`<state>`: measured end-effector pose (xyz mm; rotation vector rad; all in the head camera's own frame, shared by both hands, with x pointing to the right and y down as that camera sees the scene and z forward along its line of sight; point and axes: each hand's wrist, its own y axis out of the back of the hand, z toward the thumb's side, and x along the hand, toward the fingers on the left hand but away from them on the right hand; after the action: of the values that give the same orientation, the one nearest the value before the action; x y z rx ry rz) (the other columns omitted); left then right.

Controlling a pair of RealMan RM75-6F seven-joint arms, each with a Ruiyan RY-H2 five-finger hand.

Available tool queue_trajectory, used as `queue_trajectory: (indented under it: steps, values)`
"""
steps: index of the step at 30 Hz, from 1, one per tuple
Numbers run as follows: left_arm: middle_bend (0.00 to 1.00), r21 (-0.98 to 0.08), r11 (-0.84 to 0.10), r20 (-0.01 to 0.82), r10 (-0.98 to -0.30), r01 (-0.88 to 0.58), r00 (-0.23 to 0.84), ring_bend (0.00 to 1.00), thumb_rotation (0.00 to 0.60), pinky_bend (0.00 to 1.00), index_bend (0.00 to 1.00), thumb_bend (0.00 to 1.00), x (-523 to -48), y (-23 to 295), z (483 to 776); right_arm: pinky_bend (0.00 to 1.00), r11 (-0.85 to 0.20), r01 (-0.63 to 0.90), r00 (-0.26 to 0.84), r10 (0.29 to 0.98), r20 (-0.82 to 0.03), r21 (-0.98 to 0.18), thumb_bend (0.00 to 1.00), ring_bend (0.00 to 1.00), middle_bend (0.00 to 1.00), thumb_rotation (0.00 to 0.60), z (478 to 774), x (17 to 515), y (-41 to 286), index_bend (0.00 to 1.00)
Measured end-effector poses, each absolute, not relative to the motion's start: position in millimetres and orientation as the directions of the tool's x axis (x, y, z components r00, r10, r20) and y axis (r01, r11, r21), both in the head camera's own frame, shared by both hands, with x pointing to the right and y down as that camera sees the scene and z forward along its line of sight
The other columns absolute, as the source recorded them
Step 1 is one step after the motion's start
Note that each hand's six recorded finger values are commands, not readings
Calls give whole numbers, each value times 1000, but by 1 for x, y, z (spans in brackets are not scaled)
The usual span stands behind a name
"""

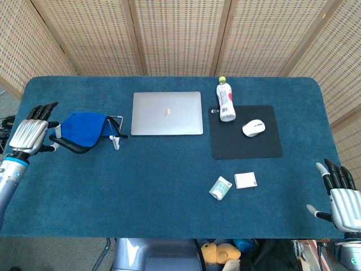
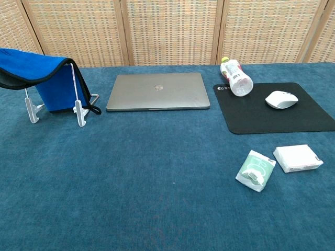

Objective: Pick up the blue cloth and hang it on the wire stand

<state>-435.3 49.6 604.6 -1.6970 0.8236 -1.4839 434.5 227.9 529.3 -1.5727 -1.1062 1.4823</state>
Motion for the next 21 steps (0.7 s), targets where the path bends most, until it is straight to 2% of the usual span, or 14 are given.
queue_trajectory:
  steps: [3,4,5,6,7,9,10,17,21]
  values:
    - [0,-838,-545,544,-830,29,122,0,600,0,779,580,-435,55,613,0,-389,120,-15,919,-393,-914,0,0,0,600,528,434,228,0]
    - [0,-835,-548,549,-827,41,120,0,600,0,746,579,-435,57,616,0,-388,121,-13,920,-392,-914,0,0,0,600,527,434,229,0]
    - [0,-831,-553,556,-823,57,117,0,600,0,666,566,-435,59,619,0,-387,122,-12,920,-391,-914,0,0,0,600,527,433,229,0]
    - [0,-828,-556,560,-820,70,115,0,600,0,568,548,-434,61,621,0,-386,123,-12,920,-391,-914,0,0,0,600,526,433,229,0]
    - [0,-826,-558,564,-818,81,113,0,600,0,359,509,-434,62,624,0,-385,123,-12,921,-390,-915,0,0,0,600,526,433,229,0]
    - [0,-822,-560,568,-815,101,110,0,600,0,70,442,-433,66,629,0,-384,125,-11,922,-388,-915,0,0,0,600,525,434,229,0]
    - [0,-823,-558,567,-816,106,109,0,600,0,2,411,-433,67,631,0,-383,126,-11,922,-387,-915,0,0,0,600,525,434,229,0]
    - [0,-844,-517,534,-833,139,144,0,600,0,0,268,-432,71,629,0,-378,130,-3,924,-382,-916,0,0,0,600,522,433,230,0]
    - [0,-851,-506,524,-834,139,171,0,600,0,0,240,-435,77,627,0,-375,135,1,926,-379,-917,0,0,0,600,520,432,231,0]
